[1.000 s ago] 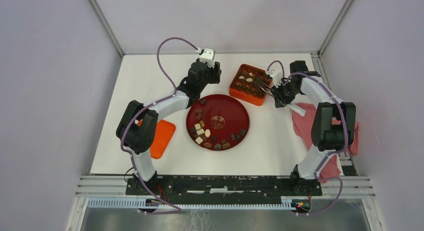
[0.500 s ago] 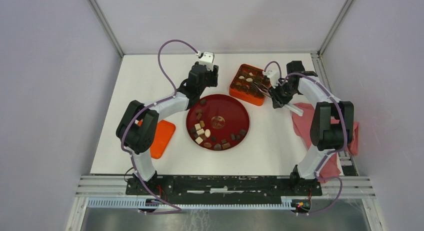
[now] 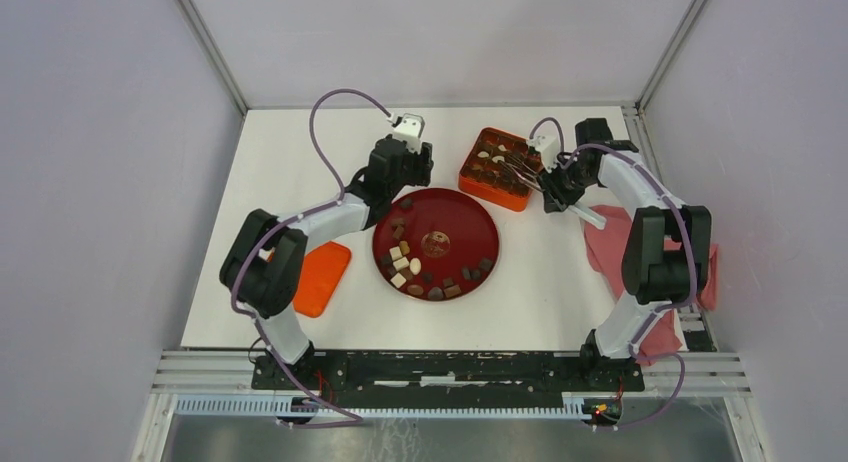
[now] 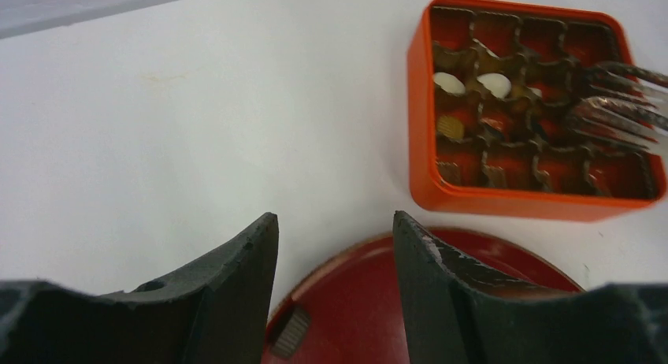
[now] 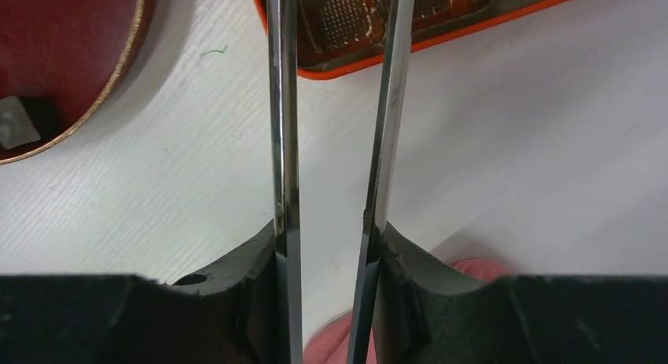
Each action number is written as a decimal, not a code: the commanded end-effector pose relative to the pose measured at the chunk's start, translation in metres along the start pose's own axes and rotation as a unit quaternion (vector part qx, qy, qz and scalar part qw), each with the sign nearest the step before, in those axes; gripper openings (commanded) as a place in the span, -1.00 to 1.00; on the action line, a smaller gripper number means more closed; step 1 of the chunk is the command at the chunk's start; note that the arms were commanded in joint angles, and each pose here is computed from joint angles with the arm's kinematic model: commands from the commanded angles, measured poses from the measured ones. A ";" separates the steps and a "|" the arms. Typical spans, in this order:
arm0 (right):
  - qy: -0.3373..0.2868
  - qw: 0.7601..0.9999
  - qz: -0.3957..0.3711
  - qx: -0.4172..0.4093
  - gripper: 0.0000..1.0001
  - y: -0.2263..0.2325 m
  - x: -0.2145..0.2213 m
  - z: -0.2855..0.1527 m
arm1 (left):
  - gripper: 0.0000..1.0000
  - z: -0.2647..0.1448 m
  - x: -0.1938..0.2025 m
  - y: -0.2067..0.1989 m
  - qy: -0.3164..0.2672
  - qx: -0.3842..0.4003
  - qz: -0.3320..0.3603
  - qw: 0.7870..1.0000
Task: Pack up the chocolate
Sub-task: Place the fake chocolate in the packing box, then pick up the fake chocolate from the plate.
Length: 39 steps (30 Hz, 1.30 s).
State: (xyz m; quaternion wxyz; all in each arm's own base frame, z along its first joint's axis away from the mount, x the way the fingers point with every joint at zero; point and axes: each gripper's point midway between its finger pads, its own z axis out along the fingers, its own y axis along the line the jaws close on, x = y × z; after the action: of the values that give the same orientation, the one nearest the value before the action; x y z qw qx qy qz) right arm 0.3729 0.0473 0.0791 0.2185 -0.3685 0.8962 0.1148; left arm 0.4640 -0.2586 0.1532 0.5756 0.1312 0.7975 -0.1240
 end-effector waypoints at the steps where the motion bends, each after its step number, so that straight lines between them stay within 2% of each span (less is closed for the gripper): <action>1: -0.109 0.992 -0.059 -0.016 -0.20 0.022 -0.045 -0.043 | 0.24 -0.061 -0.055 -0.029 -0.070 0.099 -0.067 0.990; 5: -0.165 0.976 -0.125 -0.065 -0.20 0.068 -0.049 -0.054 | 0.35 -0.117 -0.064 -0.026 -0.089 0.113 -0.092 0.985; 8: -0.182 0.961 -0.187 -0.086 -0.20 0.101 -0.048 -0.057 | 0.60 -0.154 -0.062 -0.016 -0.103 0.107 -0.104 0.983; 11: -0.172 0.948 -0.245 -0.104 -0.19 0.134 -0.044 -0.048 | 0.94 -0.177 -0.055 0.001 -0.115 0.072 -0.127 0.983; 12: -0.164 0.947 -0.254 -0.106 -0.19 0.142 -0.042 -0.043 | 0.98 -0.182 -0.052 0.006 -0.119 0.062 -0.137 0.981; 16: -0.123 0.951 -0.262 -0.109 -0.20 0.162 -0.041 -0.020 | 0.99 -0.195 -0.062 0.016 -0.147 0.044 -0.168 0.974; 20: -0.089 0.962 -0.226 -0.124 -0.20 0.178 -0.039 -0.005 | 0.96 -0.198 -0.071 0.028 -0.165 0.013 -0.175 0.971; 26: -0.039 0.963 -0.173 -0.201 -0.19 0.217 -0.027 0.010 | 0.94 -0.212 -0.072 0.048 -0.208 -0.028 -0.177 0.962; 35: -0.017 0.971 -0.104 -0.213 -0.20 0.233 -0.044 0.028 | 0.93 -0.230 -0.063 0.054 -0.239 -0.025 -0.183 0.953; 39: 0.005 0.974 -0.098 -0.203 -0.20 0.236 -0.046 0.040 | 0.93 -0.236 -0.060 0.057 -0.249 -0.026 -0.187 0.950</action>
State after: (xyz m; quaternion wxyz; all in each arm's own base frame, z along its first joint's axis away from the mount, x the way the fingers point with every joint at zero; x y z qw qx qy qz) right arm 0.2350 0.2370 0.0696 0.1346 -0.5105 0.8052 0.2701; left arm 0.2961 -0.1371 0.2640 0.7021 -0.0429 0.6730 -0.2287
